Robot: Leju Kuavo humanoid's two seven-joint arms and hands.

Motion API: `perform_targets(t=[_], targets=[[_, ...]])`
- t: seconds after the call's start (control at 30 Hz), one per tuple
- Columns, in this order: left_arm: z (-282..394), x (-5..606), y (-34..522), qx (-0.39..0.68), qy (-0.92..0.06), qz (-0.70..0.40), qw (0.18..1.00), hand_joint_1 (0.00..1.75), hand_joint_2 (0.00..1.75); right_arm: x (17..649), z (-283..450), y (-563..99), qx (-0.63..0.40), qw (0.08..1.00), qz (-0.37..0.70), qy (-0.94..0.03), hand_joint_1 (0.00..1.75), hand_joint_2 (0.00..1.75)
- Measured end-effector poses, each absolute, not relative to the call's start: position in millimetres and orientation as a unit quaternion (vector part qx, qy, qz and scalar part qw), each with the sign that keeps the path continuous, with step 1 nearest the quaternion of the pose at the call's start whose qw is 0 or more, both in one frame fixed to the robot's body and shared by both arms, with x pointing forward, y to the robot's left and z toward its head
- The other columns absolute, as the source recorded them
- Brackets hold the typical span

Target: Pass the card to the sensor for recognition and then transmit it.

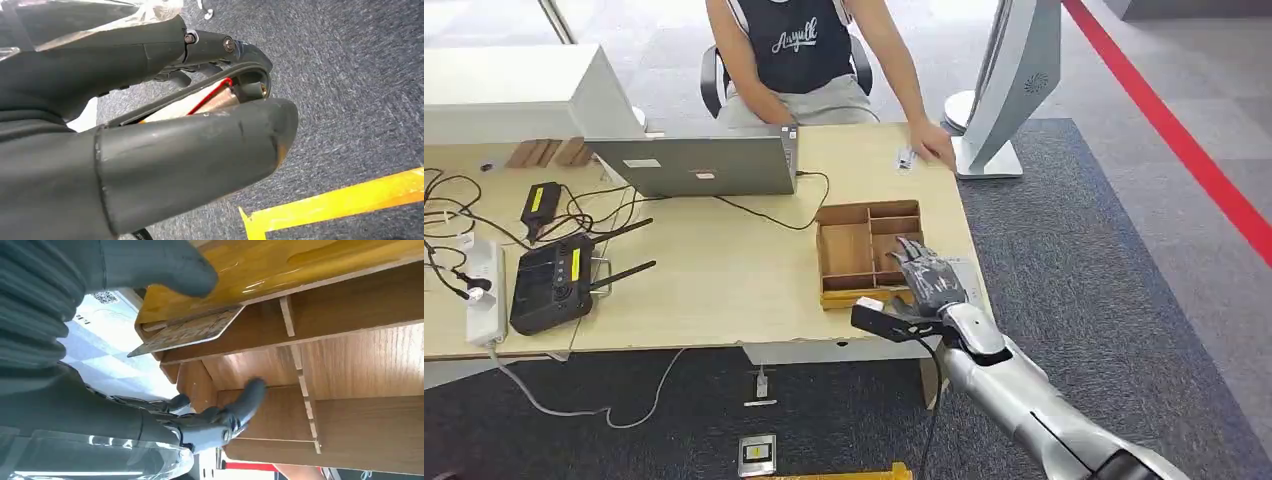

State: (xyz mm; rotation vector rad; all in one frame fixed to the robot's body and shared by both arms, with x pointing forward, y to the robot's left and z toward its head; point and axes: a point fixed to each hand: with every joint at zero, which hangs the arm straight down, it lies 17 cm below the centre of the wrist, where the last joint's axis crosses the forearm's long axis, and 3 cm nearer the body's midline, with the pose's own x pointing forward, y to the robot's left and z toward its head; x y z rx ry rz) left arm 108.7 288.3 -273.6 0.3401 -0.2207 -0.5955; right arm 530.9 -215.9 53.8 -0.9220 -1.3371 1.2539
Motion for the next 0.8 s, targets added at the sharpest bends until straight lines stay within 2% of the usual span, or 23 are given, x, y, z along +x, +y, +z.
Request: perform_targets(t=[0.57,0.6,0.8], targets=[[-273.2,108.9,289.7,0.17,-0.107,-0.282,0.938,0.0,0.0,534.5,59.9,-219.3,-0.382,0.524,0.508,-0.567,1.75,1.75],[-273.1,109.6,289.7,0.171,-0.109,-0.281,0.938,0.0,0.0,534.5,60.2,-219.0,-0.381,0.524,0.507,-0.568,1.68,1.75],[-272.9,110.5,289.0,0.171,-0.112,-0.282,0.937,0.0,0.0,534.6,63.1,-216.7,-0.382,0.522,0.501,-0.575,1.66,1.75]])
